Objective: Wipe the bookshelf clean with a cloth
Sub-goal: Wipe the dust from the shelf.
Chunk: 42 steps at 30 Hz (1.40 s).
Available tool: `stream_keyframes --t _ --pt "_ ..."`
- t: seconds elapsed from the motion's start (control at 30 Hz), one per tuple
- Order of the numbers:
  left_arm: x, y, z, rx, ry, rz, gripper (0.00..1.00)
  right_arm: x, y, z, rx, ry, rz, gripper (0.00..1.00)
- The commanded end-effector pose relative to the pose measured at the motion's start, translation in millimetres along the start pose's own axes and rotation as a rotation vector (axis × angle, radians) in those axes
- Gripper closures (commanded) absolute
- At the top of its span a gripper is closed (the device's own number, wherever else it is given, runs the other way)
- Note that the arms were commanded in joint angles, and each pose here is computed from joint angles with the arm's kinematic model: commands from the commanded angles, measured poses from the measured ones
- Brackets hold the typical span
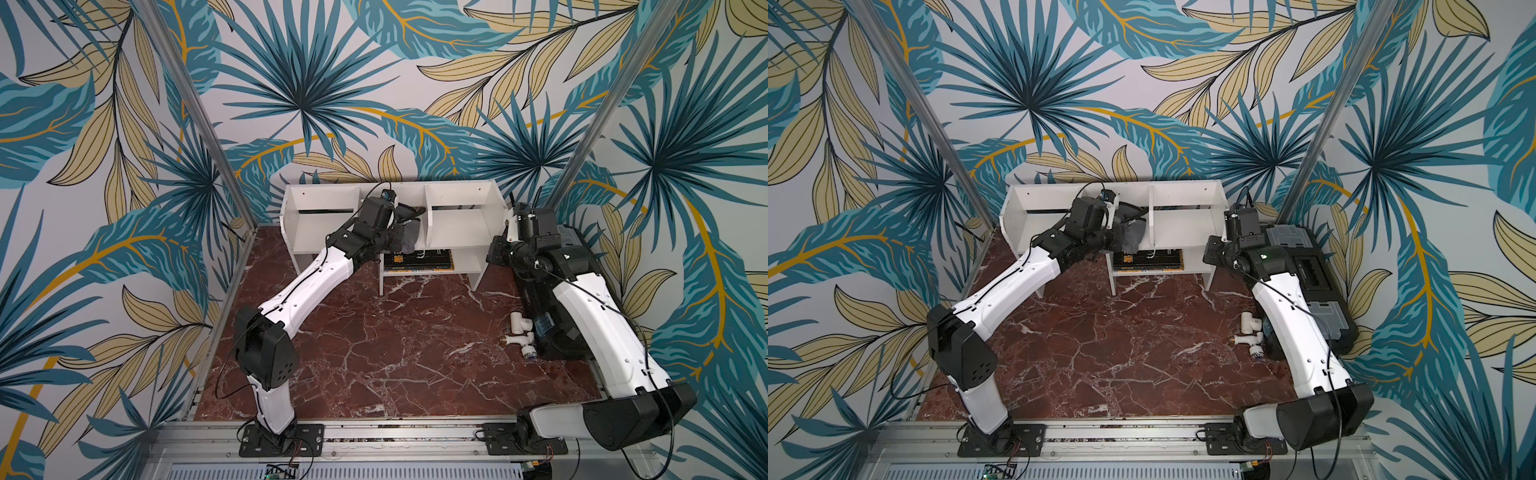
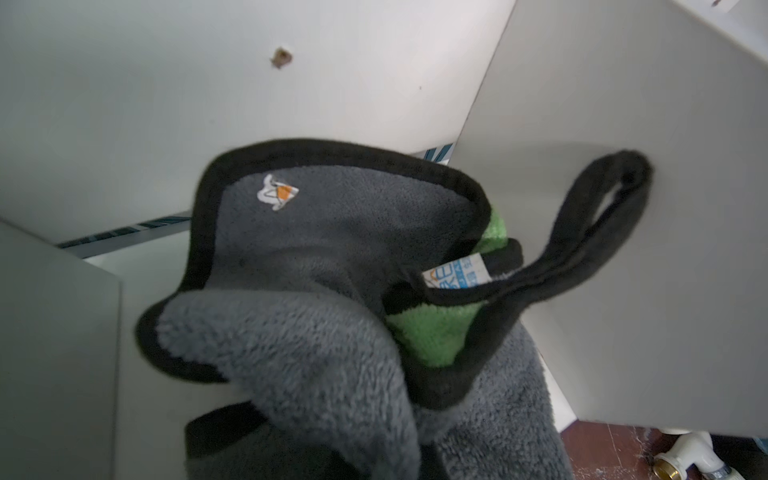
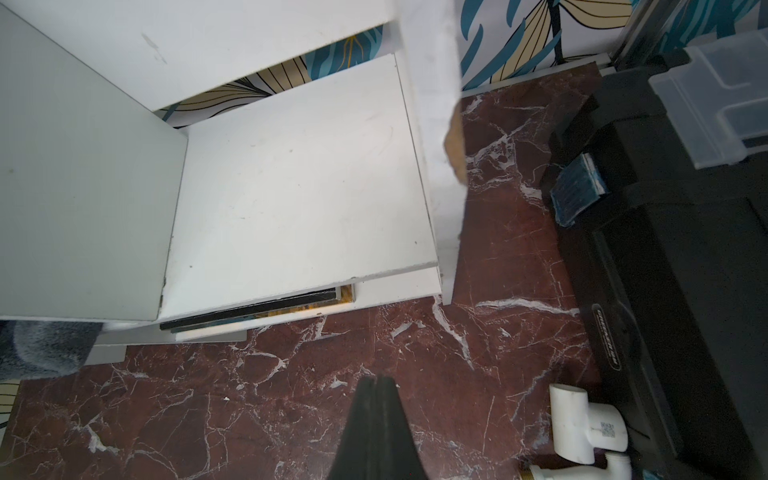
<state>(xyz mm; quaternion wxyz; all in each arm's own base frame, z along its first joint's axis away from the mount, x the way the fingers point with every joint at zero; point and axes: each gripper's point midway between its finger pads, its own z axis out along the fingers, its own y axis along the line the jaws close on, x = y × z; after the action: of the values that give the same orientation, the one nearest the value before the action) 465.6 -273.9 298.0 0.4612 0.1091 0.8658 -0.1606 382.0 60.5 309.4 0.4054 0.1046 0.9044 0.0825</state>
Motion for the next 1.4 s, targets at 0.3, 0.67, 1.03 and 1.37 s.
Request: stream_keyframes --t 0.3,0.67,1.03,1.37 --pt "-114 9 -7 0.002 -0.256 -0.074 1.0 -3 8 -13 -0.045 -0.032 0.003 1.0" --pt "-22 -50 -3 0.218 -0.075 -0.008 1.0 -4 9 -12 -0.051 -0.039 0.014 1.0" --pt "-14 36 -20 -0.163 -0.062 0.008 1.0 -2 16 -1 -0.066 -0.023 0.016 1.0" --pt "-79 16 7 -0.053 -0.167 -0.089 1.0 0 15 -5 -0.06 -0.031 0.007 1.0"
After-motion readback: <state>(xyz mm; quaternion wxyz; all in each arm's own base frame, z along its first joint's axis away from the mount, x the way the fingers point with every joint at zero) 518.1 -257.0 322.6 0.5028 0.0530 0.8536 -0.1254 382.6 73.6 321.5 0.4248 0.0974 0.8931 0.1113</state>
